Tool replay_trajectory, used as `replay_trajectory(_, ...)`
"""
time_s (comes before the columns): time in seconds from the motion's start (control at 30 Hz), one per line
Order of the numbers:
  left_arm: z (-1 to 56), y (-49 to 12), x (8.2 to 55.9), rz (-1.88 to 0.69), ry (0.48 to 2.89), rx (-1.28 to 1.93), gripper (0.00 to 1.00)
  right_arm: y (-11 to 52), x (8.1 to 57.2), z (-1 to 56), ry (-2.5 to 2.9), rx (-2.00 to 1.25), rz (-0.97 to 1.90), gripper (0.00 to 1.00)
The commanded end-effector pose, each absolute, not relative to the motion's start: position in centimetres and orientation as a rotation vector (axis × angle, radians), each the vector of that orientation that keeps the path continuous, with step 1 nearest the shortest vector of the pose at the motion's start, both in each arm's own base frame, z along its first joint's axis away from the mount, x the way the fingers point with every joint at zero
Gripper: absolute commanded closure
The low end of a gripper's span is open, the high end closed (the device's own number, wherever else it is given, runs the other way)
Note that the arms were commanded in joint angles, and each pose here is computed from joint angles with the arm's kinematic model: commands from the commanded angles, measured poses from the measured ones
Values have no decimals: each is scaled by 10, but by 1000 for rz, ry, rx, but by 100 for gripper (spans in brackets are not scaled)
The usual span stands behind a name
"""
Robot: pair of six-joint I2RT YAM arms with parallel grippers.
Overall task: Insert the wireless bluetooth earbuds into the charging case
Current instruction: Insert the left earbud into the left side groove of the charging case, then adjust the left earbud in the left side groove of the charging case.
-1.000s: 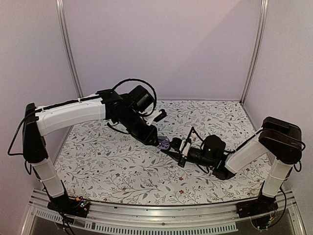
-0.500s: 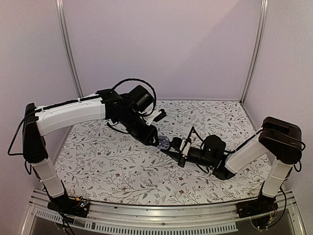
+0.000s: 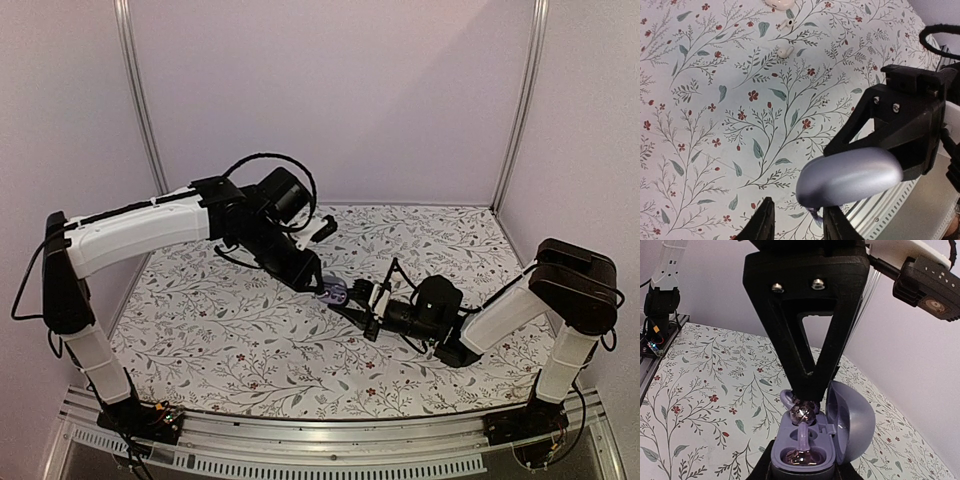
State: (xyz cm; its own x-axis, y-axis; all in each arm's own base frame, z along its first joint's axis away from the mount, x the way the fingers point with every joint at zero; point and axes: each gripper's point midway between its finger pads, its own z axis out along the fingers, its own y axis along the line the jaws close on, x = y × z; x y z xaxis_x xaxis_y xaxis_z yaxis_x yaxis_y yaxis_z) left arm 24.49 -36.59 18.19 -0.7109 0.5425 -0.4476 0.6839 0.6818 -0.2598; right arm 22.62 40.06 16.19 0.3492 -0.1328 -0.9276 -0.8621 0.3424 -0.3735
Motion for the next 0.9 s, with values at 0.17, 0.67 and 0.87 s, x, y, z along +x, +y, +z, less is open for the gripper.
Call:
replay_trajectory(0.17,219,-361,249,-624,2463,956,62,406,223,175,1087,-1113,673,100)
replay_trajectory(0.67,304,-329,213,-767,1845,1070,6,403,199,208,1019,-1124,809,100)
replay_trajectory(0.87,314,-315,187,-787,1603,1119,0,404,180,224,992,-1160,927,100)
